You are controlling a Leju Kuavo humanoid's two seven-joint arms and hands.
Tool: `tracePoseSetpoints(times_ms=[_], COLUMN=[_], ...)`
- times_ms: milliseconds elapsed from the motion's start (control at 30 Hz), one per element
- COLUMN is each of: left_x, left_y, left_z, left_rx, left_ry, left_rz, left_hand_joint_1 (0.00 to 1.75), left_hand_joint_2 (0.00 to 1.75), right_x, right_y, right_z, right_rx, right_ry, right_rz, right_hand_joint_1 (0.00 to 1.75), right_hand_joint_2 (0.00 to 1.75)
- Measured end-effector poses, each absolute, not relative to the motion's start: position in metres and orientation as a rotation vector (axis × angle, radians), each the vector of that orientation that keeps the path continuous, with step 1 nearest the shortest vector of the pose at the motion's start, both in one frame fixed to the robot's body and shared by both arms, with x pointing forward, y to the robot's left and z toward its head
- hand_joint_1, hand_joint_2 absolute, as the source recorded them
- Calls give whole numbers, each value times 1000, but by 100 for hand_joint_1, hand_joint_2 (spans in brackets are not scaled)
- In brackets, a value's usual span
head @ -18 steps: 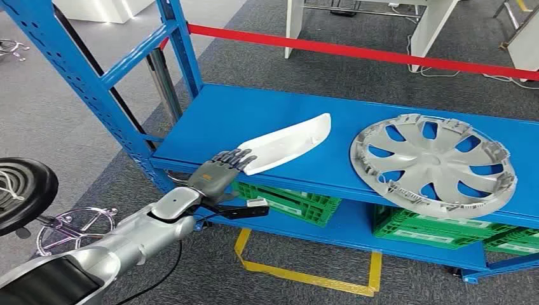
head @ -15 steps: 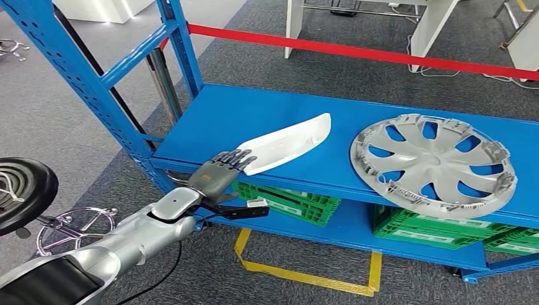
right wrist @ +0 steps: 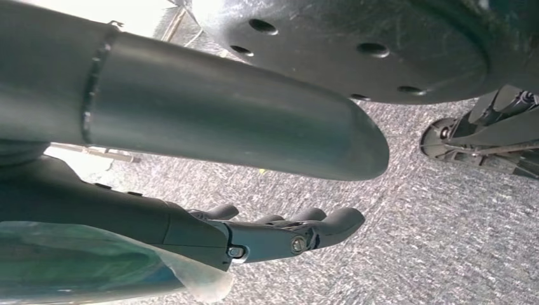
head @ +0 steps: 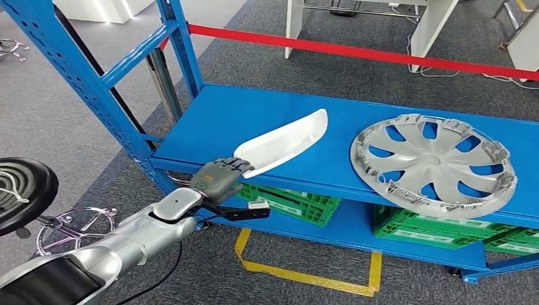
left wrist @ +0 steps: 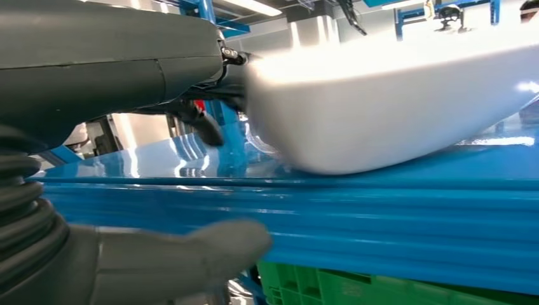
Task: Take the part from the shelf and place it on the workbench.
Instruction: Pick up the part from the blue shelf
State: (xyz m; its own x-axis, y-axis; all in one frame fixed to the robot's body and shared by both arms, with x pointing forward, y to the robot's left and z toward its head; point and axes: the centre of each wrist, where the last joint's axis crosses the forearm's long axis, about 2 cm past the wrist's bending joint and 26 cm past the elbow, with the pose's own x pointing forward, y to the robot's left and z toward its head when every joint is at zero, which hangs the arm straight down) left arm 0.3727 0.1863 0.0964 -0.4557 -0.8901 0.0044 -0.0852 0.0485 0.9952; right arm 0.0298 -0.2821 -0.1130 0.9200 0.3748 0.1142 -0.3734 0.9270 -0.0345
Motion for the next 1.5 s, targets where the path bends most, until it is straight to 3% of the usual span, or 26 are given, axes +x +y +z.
tracePoseSetpoints(times_ms=[233,933,1167,1500], left_x=[377,383,372,319], left_y=[185,186,194,229], left_z=[102,111,120,164], left_rx=[1013,1038,1052,1206], left_ry=[-1658,-1748,-1947,-2272], left_rz=[-1474,-1381,-1153,-864], left_hand_joint_1=[168,175,175,175], left_hand_joint_2=[175,175,175,175], right_x=[30,29,28,26], right_y=[-283,-286,-287,-287], right_z=[-113,-113,-113,-113], right_rx=[-13,-22,-42,-80], right_ry=[-120,-120,-140,-175], right_rz=[385,400,378,352], right_hand_joint_1=[0,0,0,0], right_hand_joint_2=[0,0,0,0])
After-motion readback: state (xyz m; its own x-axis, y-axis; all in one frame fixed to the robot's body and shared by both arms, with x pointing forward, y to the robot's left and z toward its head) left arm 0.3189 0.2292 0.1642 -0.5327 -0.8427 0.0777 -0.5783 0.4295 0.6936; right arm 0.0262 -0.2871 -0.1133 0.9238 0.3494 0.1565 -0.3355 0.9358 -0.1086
